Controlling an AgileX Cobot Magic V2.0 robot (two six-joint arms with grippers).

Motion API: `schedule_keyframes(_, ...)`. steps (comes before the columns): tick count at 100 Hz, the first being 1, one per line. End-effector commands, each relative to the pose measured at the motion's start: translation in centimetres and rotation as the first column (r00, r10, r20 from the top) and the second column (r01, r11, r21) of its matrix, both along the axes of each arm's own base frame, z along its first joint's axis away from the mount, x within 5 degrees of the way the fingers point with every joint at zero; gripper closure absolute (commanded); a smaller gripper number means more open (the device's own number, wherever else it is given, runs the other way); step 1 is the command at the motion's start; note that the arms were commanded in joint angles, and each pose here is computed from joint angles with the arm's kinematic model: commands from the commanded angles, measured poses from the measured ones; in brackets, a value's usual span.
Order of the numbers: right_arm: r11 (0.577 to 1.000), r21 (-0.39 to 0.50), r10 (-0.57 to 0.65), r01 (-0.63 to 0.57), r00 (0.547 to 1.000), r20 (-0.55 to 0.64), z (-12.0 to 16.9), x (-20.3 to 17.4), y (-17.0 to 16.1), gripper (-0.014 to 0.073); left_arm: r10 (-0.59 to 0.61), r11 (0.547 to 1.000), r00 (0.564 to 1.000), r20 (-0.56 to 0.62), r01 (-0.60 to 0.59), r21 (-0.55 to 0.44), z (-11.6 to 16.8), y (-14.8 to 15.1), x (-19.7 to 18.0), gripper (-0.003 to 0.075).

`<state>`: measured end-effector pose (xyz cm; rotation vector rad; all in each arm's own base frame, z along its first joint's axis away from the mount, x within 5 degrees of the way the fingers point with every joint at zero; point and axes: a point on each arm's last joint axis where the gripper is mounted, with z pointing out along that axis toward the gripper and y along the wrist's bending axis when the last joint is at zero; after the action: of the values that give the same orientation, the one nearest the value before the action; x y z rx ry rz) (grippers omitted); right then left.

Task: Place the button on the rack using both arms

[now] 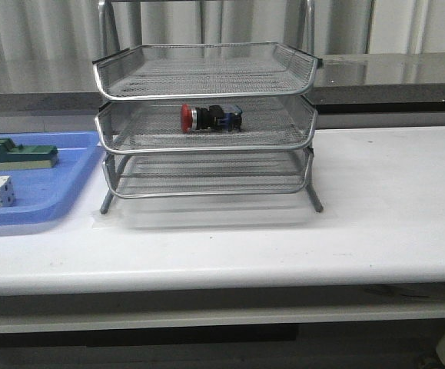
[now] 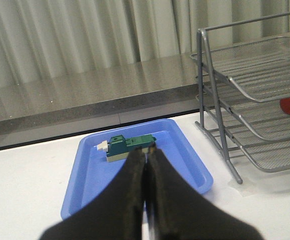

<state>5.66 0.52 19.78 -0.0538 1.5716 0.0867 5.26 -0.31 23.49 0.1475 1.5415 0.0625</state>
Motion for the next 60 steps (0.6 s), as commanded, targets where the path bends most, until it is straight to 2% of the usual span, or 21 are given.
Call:
schedule_keyframes(1, 1.0, 0.003, -0.01, 0.01, 0.993, 0.116, 1.5, -0.3, -0.1, 0.0652, 0.011, 0.999, 0.996, 0.086, -0.007, -0.046, 0.7, 0.1, -0.4, 0.0741)
schedule_keyframes(26, 1.0, 0.003, -0.011, 0.01, 0.993, 0.117, 1.5, -0.3, -0.1, 0.0652, 0.011, 0.992, 0.999, 0.044, -0.006, -0.128, -1.5, 0.1, -0.2, 0.0741)
schedule_keyframes(40, 1.0, 0.003, -0.011, 0.01, 0.993, 0.117, 1.5, -0.3, -0.1, 0.0652, 0.01, 0.992, 1.0, 0.02, -0.008, -0.129, -2.6, 0.1, 0.1, 0.0741)
schedule_keyframes(60, 1.0, 0.003, -0.011, 0.01, 0.993, 0.117, 1.5, -0.3, -0.1, 0.0652, 0.006, 0.992, 0.999, 0.043, 0.0, -0.129, -3.5, 0.1, 0.3, 0.0741)
